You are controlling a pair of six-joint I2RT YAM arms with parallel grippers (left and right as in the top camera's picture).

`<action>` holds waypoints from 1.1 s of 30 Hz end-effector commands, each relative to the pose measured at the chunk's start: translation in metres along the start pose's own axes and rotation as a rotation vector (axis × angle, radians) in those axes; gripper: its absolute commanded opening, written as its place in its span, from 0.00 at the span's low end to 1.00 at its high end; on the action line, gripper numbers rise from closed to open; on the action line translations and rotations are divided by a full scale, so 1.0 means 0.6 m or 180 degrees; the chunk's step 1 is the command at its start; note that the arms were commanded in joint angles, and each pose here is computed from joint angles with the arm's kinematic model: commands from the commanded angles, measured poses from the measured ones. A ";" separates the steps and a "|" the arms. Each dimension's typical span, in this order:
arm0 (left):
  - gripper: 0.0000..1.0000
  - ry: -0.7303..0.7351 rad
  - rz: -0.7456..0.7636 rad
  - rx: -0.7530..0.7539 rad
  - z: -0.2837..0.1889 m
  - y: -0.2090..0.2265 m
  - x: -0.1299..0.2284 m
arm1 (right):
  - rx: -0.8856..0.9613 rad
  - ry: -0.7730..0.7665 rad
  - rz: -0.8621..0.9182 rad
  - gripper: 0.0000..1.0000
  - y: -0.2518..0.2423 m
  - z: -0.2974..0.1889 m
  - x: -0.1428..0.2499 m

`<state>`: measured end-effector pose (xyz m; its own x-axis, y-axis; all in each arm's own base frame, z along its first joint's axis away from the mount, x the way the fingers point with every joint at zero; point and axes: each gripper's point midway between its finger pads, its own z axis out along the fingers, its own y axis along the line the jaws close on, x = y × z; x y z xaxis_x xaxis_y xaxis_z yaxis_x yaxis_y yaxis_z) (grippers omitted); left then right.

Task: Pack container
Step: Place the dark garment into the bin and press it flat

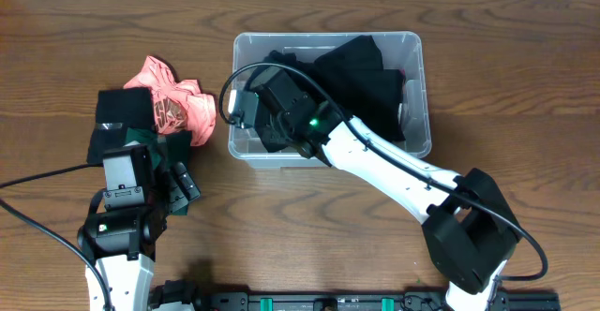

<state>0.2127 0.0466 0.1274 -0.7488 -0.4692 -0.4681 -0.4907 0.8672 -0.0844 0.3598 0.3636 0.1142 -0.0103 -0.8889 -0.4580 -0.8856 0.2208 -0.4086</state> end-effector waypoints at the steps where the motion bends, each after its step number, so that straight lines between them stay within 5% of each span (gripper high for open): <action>1: 0.98 -0.0033 -0.0034 0.0002 -0.005 0.000 -0.007 | -0.0298 0.0014 -0.0035 0.01 0.040 0.005 0.001; 3: 0.98 -0.0035 -0.0034 0.0003 -0.005 0.000 -0.007 | -0.0354 0.0112 0.0047 0.07 0.047 0.000 0.012; 4: 0.98 -0.0035 -0.0034 0.0003 -0.005 0.000 -0.007 | -0.0344 0.0151 0.0071 0.27 0.046 -0.003 0.016; 5: 0.98 -0.0035 -0.0034 0.0003 -0.005 0.000 -0.007 | -0.0286 0.0210 0.0098 0.84 0.041 -0.006 0.022; 6: 0.98 -0.0035 -0.0034 0.0003 -0.005 0.000 -0.007 | -0.0192 0.0258 0.0106 0.99 0.031 -0.012 0.025; 18: 0.98 -0.0037 -0.0035 0.0004 -0.005 0.000 -0.007 | 0.0882 -0.0465 0.0732 0.99 -0.121 -0.139 -0.054; 22: 0.98 -0.0037 -0.0035 0.0004 -0.005 0.000 -0.007 | 0.0939 -0.0490 0.0927 0.82 -0.141 -0.135 -0.044; 28: 0.98 -0.0046 -0.0035 0.0008 -0.005 -0.001 -0.008 | 0.0835 -0.0426 0.1118 0.80 -0.144 -0.104 -0.022; 33: 0.98 -0.0046 -0.0036 0.0007 -0.005 0.000 -0.008 | 0.0441 -0.0401 0.1257 0.52 -0.112 -0.054 -0.010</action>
<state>0.2134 0.0467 0.1278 -0.7472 -0.4690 -0.4709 -0.4904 0.8673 -0.0857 0.4060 0.3340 0.1942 -0.2158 -0.6953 -0.6856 -0.7139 0.5914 -0.3751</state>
